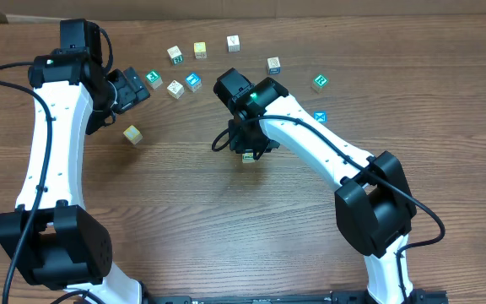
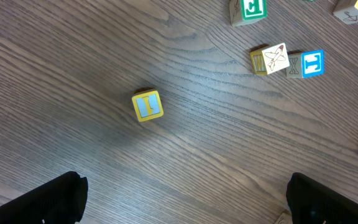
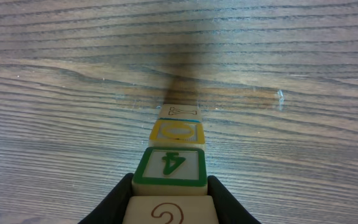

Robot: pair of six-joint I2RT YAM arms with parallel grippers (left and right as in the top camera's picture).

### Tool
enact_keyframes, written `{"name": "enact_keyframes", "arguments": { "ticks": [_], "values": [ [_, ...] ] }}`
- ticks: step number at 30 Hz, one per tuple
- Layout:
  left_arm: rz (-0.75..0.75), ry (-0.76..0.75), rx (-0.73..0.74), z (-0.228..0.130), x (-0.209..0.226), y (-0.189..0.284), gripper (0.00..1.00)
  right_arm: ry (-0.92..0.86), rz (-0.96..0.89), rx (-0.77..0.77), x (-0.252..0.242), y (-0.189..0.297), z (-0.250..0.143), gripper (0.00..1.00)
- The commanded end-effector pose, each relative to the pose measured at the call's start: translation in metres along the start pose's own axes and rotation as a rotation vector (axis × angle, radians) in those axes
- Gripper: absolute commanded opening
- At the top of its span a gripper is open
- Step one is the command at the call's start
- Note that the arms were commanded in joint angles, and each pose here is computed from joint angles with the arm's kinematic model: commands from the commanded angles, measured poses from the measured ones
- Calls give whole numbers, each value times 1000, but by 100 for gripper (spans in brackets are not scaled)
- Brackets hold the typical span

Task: Form a tower
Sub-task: 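Hover the open right gripper above the stack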

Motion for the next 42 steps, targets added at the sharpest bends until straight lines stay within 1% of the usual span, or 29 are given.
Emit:
{"name": "enact_keyframes", "arguments": {
  "ticks": [1,24,27,29,30,31,34,35,37,39,40,42],
  "values": [
    [12,-26,8,-1,-1,-5,99,-12,23,-42,5,12,7,30],
    [12,-26,8,-1,-1,-5,100,-11,16,-45,4,12,7,31],
    [12,-26,8,-1,-1,-5,100,-11,17,-45,5,12,7,32],
    [12,-26,8,-1,-1,-5,100,-11,16,-45,5,12,7,42],
    [11,-26,9,-1,-1,-5,100,-11,16,-45,5,12,7,45],
    [12,-26,8,-1,-1,-5,100,-11,17,-45,5,12,7,51],
    [12,-26,8,-1,-1,-5,100,-11,17,-45,5,12,7,61],
    [12,-26,8,-1,-1,-5,100,-11,17,-45,5,12,7,66],
    [12,-26,8,-1,-1,-5,100,-12,16,-45,4,12,7,71],
    [11,-26,9,-1,-1,-5,100,-11,16,-45,4,12,7,72],
    [11,-26,9,-1,-1,-5,100,-8,16,-45,4,12,7,69],
    [11,-26,9,-1,-1,-5,100,-8,17,-47,5,13,7,67]
  ]
}}
Point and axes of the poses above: each gripper's point midway between its finger pads, its own y axis back along the fingers, its own x axis along the line the jaws close on, z = x × y, the point moved 7 cm from there along y, back along the fingers, and after that the axes turned 8 degrees about y, right-handed, at the moved point
